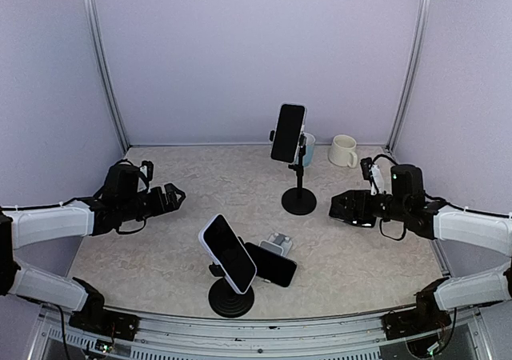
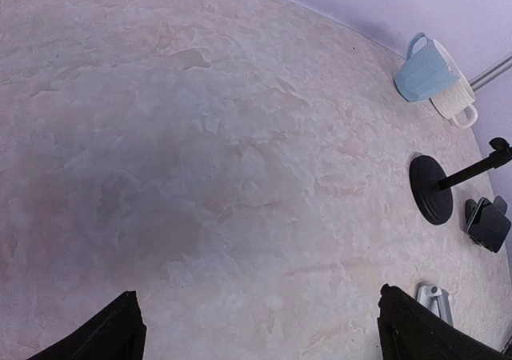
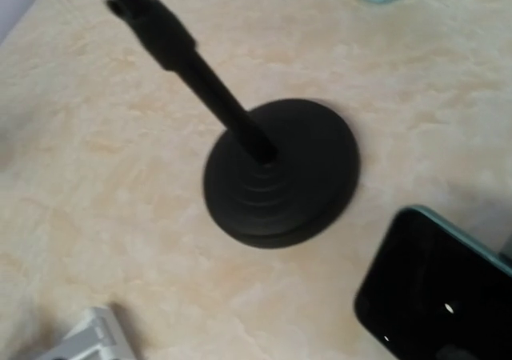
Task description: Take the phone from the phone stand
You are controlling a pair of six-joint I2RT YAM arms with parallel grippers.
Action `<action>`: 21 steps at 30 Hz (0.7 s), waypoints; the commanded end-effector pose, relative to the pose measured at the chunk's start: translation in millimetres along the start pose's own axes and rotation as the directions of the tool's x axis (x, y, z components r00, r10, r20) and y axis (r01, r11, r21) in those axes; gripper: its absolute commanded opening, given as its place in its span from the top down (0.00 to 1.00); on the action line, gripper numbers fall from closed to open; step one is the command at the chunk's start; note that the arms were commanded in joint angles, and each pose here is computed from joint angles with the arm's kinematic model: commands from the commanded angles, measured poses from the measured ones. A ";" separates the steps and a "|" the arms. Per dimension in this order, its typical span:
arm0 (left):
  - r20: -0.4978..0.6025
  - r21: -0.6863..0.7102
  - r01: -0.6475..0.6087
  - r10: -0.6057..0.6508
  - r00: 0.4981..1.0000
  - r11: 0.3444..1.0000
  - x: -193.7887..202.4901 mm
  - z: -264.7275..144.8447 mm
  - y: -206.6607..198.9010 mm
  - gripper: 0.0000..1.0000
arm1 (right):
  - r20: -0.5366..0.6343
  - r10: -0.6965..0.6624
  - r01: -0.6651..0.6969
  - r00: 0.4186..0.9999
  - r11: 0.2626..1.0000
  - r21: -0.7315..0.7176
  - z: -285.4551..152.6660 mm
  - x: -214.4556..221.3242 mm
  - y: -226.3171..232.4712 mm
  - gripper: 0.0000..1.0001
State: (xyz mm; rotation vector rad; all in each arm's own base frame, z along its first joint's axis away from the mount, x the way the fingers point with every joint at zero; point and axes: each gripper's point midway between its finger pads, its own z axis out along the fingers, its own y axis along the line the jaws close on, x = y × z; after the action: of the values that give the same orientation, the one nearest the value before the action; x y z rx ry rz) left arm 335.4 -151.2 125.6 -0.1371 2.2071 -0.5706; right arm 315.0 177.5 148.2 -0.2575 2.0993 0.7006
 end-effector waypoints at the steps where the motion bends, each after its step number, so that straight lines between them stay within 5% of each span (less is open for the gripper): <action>1: 0.032 0.077 -0.020 0.017 0.999 0.997 -7.4 -5.0 -17.4 0.01 | 0.021 -0.052 0.054 0.998 0.992 -0.112 -5.8 -8.0 25.8 0.00; 21: 0.038 0.268 -0.071 0.063 0.997 0.961 13.0 -30.2 -44.6 0.01 | -0.195 -0.140 0.019 0.971 0.856 -0.517 3.8 41.6 133.7 0.06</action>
State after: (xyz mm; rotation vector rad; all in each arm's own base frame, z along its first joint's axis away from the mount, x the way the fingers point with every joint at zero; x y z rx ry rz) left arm 310.7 -172.6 135.2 -0.0181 2.1531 -0.7337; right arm 247.3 270.0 149.4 -0.6576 2.1163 1.1438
